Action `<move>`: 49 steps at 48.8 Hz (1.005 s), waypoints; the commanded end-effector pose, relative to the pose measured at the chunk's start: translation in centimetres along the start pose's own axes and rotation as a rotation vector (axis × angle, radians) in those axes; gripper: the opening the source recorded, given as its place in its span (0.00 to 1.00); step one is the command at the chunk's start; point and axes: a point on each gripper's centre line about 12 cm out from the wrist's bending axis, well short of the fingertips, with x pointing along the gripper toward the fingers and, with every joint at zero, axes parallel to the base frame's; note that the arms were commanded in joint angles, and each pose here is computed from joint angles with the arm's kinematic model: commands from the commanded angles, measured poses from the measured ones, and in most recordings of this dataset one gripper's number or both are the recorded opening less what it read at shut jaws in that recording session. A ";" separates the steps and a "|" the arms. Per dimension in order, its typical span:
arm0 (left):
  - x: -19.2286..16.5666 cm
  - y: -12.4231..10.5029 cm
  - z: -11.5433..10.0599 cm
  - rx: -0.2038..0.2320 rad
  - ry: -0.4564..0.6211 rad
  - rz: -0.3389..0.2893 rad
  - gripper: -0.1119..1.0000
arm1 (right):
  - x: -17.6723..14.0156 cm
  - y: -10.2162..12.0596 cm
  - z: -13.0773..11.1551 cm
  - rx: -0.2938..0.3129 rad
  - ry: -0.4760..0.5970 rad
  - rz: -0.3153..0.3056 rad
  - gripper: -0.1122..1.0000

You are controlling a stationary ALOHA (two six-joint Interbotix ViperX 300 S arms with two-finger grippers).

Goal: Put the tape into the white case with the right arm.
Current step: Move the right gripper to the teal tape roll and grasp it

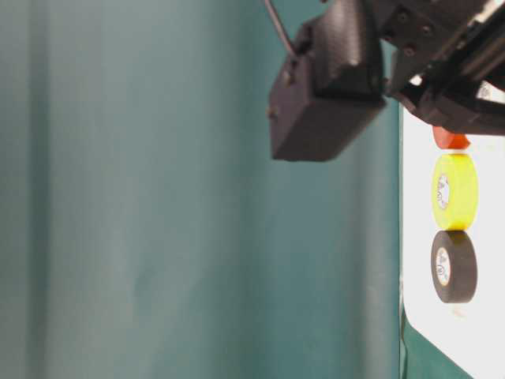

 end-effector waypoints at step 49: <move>0.0 0.0 0.5 -0.002 -0.014 0.001 0.10 | -0.7 -0.5 1.4 0.010 -0.039 -0.007 0.11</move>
